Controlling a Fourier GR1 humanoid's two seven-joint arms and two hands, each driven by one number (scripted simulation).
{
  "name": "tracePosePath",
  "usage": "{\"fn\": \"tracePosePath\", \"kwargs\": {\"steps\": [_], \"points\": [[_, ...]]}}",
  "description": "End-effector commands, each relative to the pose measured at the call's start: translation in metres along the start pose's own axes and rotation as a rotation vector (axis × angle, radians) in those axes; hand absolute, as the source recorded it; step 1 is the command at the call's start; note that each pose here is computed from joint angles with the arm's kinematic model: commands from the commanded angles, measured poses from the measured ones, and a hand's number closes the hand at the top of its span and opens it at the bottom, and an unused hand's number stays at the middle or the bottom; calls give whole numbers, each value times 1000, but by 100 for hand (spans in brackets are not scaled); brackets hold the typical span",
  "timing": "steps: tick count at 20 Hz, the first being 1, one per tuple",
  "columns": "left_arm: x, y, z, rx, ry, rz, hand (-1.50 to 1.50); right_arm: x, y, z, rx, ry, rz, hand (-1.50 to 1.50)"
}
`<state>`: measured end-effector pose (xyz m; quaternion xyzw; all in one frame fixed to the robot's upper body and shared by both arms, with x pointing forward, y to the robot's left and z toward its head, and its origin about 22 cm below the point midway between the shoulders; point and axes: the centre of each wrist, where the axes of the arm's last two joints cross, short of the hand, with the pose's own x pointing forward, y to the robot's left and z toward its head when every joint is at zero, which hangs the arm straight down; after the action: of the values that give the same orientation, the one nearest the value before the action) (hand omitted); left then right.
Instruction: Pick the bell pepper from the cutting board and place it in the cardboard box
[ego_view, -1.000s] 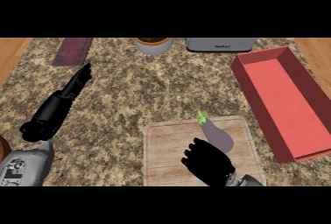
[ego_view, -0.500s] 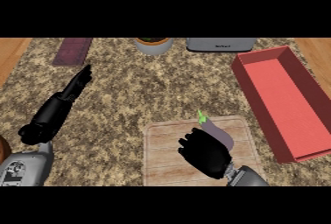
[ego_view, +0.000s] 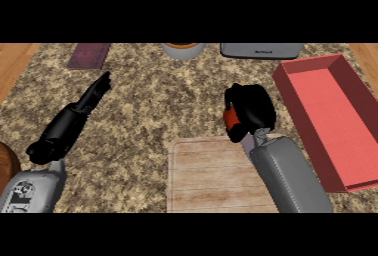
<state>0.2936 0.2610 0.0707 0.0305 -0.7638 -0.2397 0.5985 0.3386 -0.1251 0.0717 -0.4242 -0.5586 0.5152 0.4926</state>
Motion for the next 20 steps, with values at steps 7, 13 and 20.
{"fn": "tracePosePath", "kwargs": {"steps": [7,13,20], "points": [[-8,13,2,-9,2,-4,0,33,-76,-71,-301,304,-37,150],[-7,2,4,6,22,-8,0,-13,-114,-80,-523,578,-187,150],[-2,16,9,20,41,3,0,-68,-144,-80,-592,731,-226,150]]}}
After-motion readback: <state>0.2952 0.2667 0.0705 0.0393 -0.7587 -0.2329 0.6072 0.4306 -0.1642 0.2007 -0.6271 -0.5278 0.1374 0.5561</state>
